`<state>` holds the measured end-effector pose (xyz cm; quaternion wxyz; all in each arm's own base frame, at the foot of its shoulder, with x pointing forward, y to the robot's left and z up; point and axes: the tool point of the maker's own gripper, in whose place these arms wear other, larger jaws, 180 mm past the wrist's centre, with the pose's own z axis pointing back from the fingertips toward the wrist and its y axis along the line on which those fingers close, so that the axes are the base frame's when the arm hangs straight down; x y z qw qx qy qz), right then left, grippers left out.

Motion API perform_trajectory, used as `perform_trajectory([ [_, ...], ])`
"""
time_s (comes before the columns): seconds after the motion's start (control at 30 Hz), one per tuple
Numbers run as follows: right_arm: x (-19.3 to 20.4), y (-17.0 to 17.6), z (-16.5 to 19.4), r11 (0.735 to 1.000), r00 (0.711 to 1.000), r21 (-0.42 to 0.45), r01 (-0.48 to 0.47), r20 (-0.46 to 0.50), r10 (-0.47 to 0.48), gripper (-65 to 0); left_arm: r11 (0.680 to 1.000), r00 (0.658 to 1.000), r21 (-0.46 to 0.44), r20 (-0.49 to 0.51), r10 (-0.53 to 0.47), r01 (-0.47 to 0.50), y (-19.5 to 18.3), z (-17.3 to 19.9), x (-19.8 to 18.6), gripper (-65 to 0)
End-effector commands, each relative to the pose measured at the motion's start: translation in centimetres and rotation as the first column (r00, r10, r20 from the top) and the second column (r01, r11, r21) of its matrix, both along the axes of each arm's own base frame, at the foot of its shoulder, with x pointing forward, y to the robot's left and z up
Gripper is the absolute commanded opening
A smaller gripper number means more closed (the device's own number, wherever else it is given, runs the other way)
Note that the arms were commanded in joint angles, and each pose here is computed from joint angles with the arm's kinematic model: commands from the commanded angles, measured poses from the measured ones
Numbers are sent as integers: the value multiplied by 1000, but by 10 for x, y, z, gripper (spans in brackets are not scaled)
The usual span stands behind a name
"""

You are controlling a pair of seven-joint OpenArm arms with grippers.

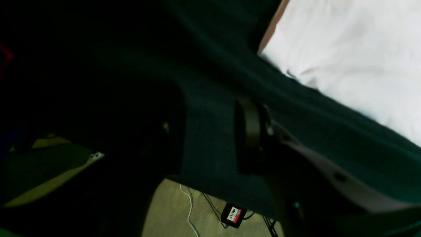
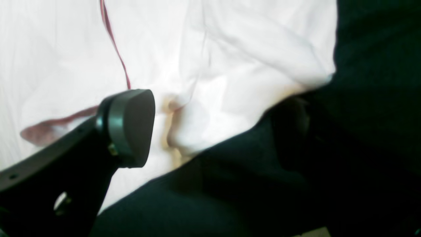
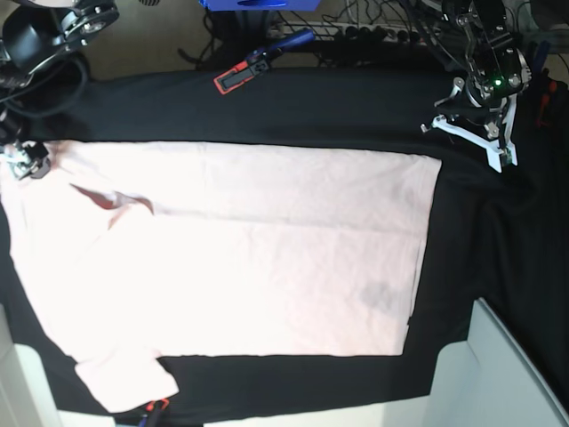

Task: Fold the T-shirt properly
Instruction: 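Grasp the shirt corner with the left gripper and pull it outward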

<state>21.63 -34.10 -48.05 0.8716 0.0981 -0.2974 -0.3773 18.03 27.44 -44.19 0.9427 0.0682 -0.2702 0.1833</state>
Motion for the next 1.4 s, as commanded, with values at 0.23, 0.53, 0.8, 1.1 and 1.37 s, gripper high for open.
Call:
perform_trajectory([
  [0.23, 7, -8, 9, 1000, 999, -22, 4, 33, -4, -245, 998, 999, -69, 47, 13, -10, -10, -1, 9, -401],
  [0.53, 6, -8, 9, 1000, 1000, -21, 4, 30, -3, -306, 957, 994, -282, 54, 91, -73, -29, -24, 8, -400],
  [0.8, 3, -6, 7, 1000, 1000, -7, -11, 5, 11, -306, 963, 985, -268, 153, 82, -38, -23, 3, 38, -400],
  [1.1, 3, -6, 7, 1000, 1000, -6, -12, 4, 12, -306, 954, 965, -266, 183, 188, -135, 13, 7, 52, -400],
  [1.37, 3, -4, 6, 1000, 1000, -3, -13, 5, 13, -306, 932, 967, -323, 136, 217, -163, 15, -16, 72, -400],
])
